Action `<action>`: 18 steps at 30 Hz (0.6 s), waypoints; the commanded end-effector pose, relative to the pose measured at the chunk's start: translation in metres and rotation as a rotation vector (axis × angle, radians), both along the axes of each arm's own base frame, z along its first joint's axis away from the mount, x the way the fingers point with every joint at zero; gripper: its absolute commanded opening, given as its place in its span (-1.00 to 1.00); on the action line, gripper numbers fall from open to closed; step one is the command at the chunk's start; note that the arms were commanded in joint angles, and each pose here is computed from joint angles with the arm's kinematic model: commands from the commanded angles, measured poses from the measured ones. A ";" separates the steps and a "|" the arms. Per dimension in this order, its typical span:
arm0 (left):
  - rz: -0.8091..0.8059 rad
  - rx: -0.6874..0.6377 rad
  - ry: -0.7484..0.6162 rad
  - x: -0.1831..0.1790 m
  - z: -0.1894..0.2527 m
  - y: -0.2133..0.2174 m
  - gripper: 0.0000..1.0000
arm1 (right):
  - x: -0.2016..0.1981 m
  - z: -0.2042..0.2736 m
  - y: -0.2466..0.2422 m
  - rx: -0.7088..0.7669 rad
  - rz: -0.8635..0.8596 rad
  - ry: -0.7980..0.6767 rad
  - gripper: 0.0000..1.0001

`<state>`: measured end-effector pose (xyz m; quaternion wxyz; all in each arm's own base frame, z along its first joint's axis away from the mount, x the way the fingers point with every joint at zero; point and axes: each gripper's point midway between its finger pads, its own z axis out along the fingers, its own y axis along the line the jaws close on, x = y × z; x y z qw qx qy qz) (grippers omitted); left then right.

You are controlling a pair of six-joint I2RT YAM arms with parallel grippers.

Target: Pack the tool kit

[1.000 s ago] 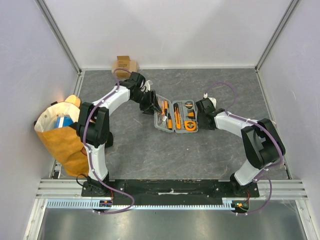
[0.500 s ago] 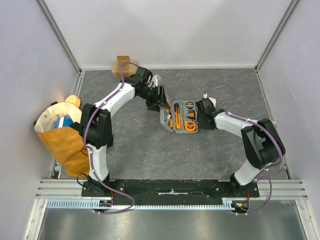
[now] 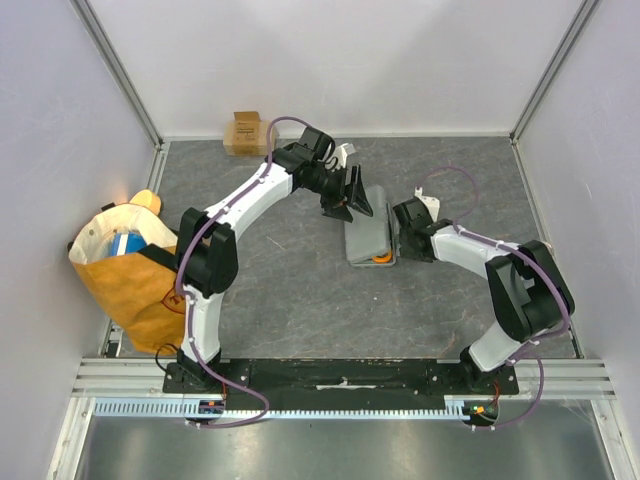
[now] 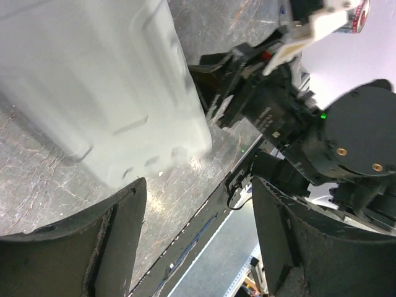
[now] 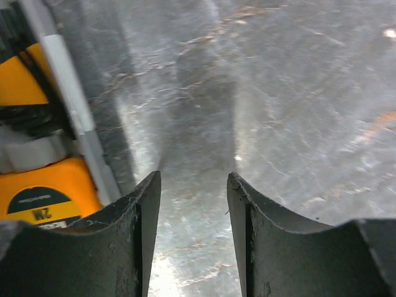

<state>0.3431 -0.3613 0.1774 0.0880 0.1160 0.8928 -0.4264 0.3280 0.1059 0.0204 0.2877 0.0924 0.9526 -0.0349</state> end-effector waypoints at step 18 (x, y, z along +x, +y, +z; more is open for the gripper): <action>0.166 0.174 -0.064 0.015 -0.018 0.036 0.49 | 0.041 0.109 0.004 0.145 0.057 -0.217 0.96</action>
